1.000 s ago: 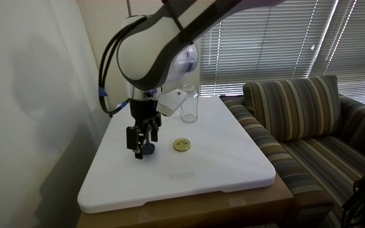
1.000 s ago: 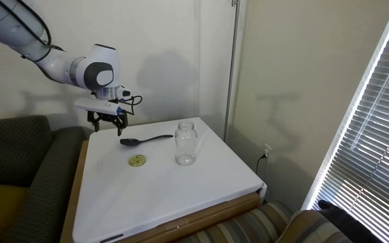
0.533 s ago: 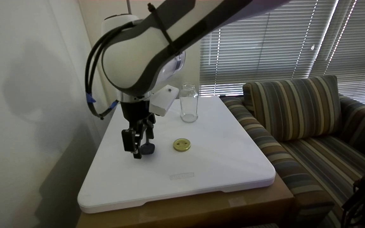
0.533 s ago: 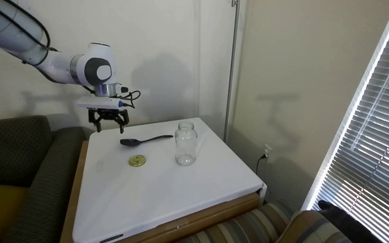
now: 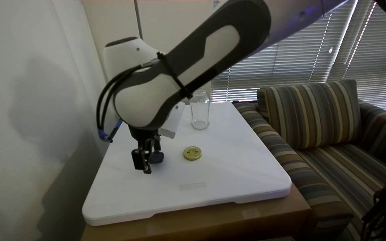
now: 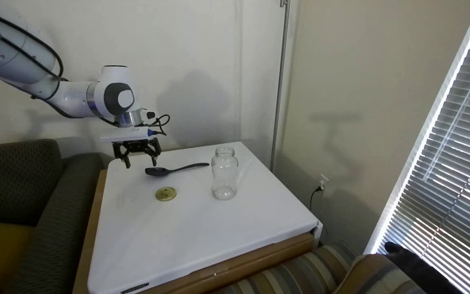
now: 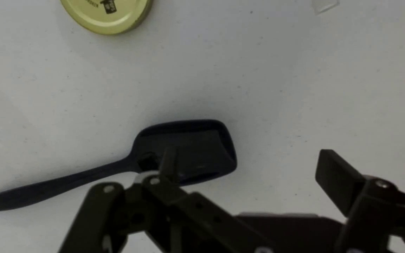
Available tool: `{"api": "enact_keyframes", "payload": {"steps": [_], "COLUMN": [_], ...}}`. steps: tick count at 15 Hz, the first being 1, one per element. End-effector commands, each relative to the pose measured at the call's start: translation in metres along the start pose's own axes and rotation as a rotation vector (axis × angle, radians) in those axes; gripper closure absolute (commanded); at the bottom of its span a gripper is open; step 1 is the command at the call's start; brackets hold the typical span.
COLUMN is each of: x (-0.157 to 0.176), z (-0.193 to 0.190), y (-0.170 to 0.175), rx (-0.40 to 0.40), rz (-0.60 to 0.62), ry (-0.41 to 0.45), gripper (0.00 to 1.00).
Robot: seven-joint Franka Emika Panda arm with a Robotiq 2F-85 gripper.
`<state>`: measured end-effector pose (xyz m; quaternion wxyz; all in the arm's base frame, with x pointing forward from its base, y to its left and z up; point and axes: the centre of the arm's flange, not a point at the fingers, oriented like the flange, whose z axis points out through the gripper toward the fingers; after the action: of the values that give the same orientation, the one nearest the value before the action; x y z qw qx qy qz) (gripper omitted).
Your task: Pick the big spoon and put it in the glass jar
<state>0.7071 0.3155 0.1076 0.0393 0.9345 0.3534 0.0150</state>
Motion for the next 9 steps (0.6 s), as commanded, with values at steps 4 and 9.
{"api": "enact_keyframes", "payload": {"steps": [4, 9], "x": [0.014, 0.015], "z": [0.024, 0.035], "y": [0.011, -0.002], "rx": [-0.113, -0.149], "rz": [-0.037, -0.065], "ry": [0.024, 0.04], "gripper": [0.0, 0.0]}}
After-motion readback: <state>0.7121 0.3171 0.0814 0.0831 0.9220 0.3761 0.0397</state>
